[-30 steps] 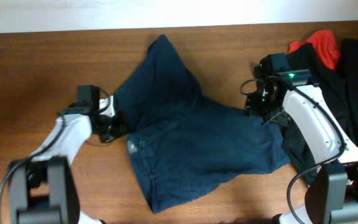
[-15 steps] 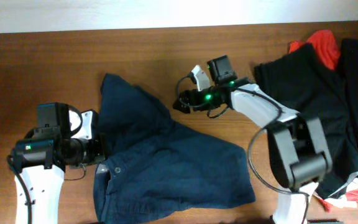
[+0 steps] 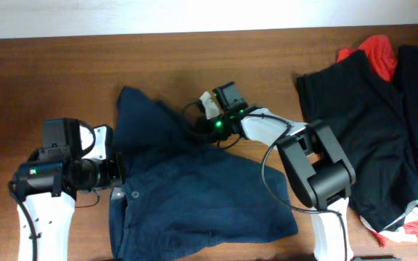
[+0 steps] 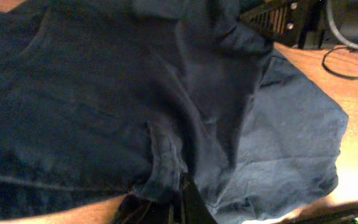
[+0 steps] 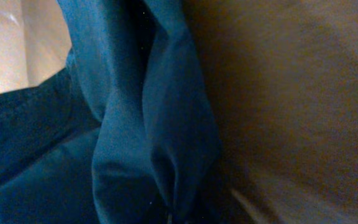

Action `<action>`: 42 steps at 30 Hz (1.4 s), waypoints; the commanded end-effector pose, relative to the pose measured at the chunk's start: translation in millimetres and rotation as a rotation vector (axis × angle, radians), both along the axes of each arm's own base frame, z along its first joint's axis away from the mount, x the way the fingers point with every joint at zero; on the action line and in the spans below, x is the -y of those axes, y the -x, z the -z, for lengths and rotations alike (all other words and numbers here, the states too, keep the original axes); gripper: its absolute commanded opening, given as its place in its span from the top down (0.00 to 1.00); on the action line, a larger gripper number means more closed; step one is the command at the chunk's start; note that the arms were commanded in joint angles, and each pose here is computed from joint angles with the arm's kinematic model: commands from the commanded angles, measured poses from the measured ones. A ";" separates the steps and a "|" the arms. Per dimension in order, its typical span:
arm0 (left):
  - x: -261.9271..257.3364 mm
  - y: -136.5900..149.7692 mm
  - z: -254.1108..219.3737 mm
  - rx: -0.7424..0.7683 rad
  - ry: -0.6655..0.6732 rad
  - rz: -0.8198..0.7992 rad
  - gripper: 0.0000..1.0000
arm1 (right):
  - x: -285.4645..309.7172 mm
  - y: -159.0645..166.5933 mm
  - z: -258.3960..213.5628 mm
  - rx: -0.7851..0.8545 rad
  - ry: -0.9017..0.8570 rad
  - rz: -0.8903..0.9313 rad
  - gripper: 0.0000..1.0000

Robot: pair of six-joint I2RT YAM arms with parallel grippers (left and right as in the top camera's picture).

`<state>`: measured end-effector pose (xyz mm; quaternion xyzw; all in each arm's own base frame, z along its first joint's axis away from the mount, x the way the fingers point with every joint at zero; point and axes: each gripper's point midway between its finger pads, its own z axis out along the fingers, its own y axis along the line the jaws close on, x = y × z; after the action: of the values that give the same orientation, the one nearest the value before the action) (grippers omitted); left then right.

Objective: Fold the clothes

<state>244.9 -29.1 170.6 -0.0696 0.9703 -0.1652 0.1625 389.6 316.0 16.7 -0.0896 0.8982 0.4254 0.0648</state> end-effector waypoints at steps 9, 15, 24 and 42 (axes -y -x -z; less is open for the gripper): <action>-34.6 -146.5 71.2 0.186 -0.140 -0.026 1.00 | 207.8 -25.5 -74.4 -0.090 0.709 0.422 0.60; -77.4 -221.0 39.0 0.482 -0.183 -0.195 0.96 | 243.1 21.8 -50.6 -0.227 0.930 0.378 0.39; -72.0 -101.4 85.9 -0.138 -0.120 -0.196 0.01 | 228.4 65.6 -55.4 -0.379 0.843 0.182 0.17; -100.6 17.2 128.6 -0.444 -0.264 -0.651 0.08 | 226.2 156.3 -61.7 -0.589 0.733 0.445 0.14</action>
<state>232.1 52.8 41.3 -0.3119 0.9499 -0.0125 -0.0187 237.5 90.7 68.3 0.1659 0.9738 0.0644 -0.1414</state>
